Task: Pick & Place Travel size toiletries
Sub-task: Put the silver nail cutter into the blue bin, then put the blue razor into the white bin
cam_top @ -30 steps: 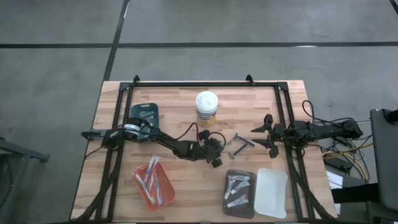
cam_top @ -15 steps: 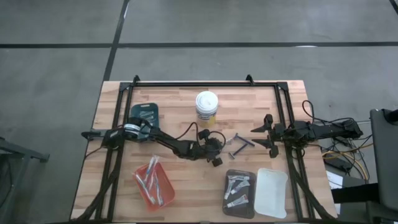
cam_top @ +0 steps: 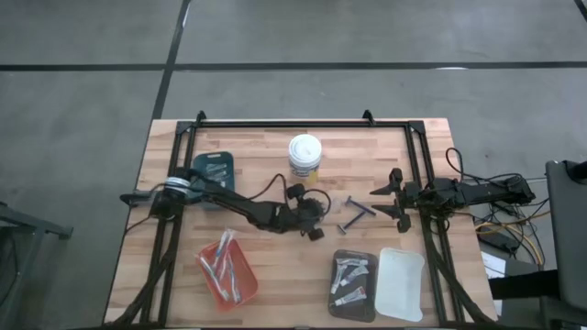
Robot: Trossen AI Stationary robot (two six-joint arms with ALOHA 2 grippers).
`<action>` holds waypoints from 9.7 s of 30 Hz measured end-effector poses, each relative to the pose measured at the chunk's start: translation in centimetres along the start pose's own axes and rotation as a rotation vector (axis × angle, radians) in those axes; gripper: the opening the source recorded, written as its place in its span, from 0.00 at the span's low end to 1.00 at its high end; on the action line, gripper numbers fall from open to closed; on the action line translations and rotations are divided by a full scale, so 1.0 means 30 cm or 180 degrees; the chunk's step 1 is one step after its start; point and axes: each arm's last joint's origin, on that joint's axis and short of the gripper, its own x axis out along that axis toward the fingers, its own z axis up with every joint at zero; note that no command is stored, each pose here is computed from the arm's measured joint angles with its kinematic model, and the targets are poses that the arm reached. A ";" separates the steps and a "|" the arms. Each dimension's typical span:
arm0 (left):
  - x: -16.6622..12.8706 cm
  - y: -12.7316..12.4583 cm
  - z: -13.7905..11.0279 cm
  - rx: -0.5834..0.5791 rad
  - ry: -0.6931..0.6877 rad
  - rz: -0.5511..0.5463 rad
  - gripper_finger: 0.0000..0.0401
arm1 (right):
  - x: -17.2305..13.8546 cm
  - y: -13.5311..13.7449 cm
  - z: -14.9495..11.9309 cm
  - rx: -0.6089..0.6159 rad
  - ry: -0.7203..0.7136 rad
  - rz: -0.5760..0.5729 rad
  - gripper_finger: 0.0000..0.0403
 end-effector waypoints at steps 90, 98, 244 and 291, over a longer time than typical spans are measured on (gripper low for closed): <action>-0.848 0.565 -0.156 -0.1481 0.0077 0.0138 0.45 | 0.000 0.000 0.000 0.0000 -0.0001 0.0000 0.49; -0.777 0.468 -0.075 -0.1096 -0.0350 -0.0233 0.45 | 0.000 0.000 0.000 0.0000 -0.0001 -0.0002 0.49; -0.783 0.585 -0.499 0.0036 -0.1557 -0.1137 0.45 | 0.361 -0.047 -0.118 -0.0034 0.3661 -0.1121 0.22; -0.783 0.584 -0.500 0.0038 -0.1554 -0.1138 0.45 | 0.169 0.077 0.213 0.0809 0.2398 -0.0151 0.08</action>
